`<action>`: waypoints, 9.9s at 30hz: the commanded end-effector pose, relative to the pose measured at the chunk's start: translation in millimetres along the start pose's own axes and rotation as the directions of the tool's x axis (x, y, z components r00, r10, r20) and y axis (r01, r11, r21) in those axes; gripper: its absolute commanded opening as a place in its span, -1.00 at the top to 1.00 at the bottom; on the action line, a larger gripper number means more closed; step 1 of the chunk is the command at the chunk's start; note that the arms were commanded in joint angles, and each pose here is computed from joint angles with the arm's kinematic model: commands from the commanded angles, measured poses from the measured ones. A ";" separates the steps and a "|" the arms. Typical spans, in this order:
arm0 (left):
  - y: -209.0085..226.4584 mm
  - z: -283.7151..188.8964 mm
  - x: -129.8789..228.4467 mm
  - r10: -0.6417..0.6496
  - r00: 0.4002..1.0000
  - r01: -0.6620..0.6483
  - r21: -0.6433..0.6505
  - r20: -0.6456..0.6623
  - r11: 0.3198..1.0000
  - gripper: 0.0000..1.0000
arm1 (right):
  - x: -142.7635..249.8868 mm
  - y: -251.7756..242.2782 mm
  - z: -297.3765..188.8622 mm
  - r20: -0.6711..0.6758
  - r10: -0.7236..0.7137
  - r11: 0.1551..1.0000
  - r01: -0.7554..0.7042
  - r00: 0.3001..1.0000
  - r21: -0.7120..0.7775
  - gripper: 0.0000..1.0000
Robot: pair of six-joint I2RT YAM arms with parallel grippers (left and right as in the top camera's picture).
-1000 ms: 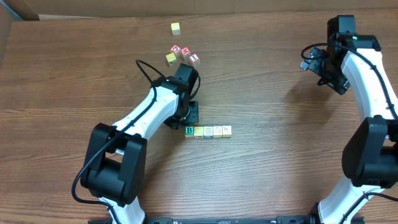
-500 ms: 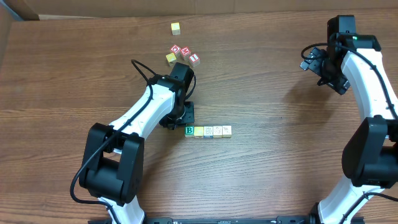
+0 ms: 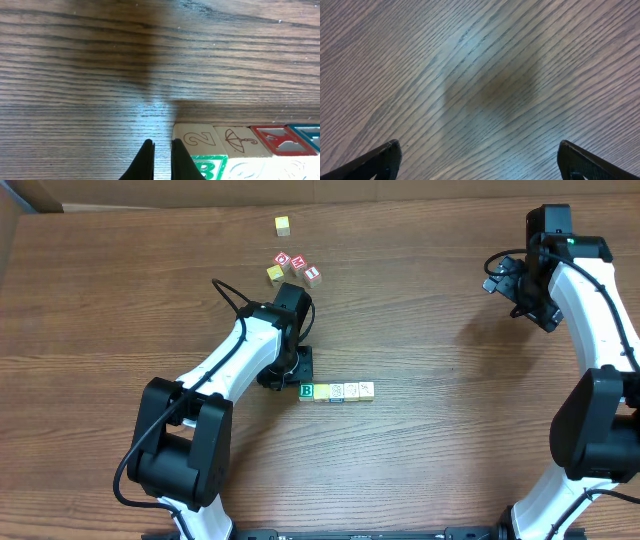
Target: Flip 5 blocks
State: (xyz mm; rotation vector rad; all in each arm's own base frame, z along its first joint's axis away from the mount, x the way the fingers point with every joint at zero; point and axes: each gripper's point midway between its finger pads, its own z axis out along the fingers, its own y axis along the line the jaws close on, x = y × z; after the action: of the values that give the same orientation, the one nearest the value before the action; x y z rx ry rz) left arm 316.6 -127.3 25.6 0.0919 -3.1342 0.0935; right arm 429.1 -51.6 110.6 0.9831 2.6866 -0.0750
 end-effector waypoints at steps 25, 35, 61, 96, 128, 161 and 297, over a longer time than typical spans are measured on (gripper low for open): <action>27.1 -74.5 17.0 -0.065 0.993 0.067 -0.015 0.103 0.998 0.91 | -9.7 4.5 -10.1 0.043 0.019 0.999 -0.018 0.999 -0.027 -1.00; 32.1 -77.9 41.4 -0.059 0.998 0.060 -0.042 0.026 0.997 0.92 | 34.2 53.0 -22.4 -0.205 -0.021 0.949 -0.046 0.979 -0.313 -1.00; 10.4 -77.1 45.8 -0.006 0.999 0.008 -0.045 0.048 0.999 0.91 | 210.0 63.5 -8.5 -0.445 -0.490 0.870 0.392 0.749 -0.298 0.92; 18.2 -79.2 21.8 -0.091 0.990 0.090 0.017 0.106 0.996 0.69 | 196.5 139.8 6.9 -0.139 -0.580 0.756 0.466 0.803 -0.460 -1.00; 24.6 -78.2 25.0 -0.076 0.992 0.078 -0.022 0.098 0.997 0.71 | 196.2 140.2 6.9 -0.137 -0.580 0.755 0.466 0.803 -0.461 -1.00; 28.9 -62.1 36.2 -0.084 0.995 0.086 -0.033 0.060 0.996 0.91 | 196.2 140.3 6.9 -0.137 -0.580 0.755 0.466 0.803 -0.461 -1.00; 9.9 11.7 19.8 -0.080 0.991 0.060 0.183 0.104 0.981 0.91 | 292.2 104.3 34.4 -0.159 -0.360 0.902 0.300 0.919 -0.310 0.92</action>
State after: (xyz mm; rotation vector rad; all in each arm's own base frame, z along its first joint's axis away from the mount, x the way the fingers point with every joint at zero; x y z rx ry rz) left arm 299.5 -121.3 19.3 0.1930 -3.2292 0.4121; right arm 293.4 205.5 3.6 0.4731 2.9198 0.3590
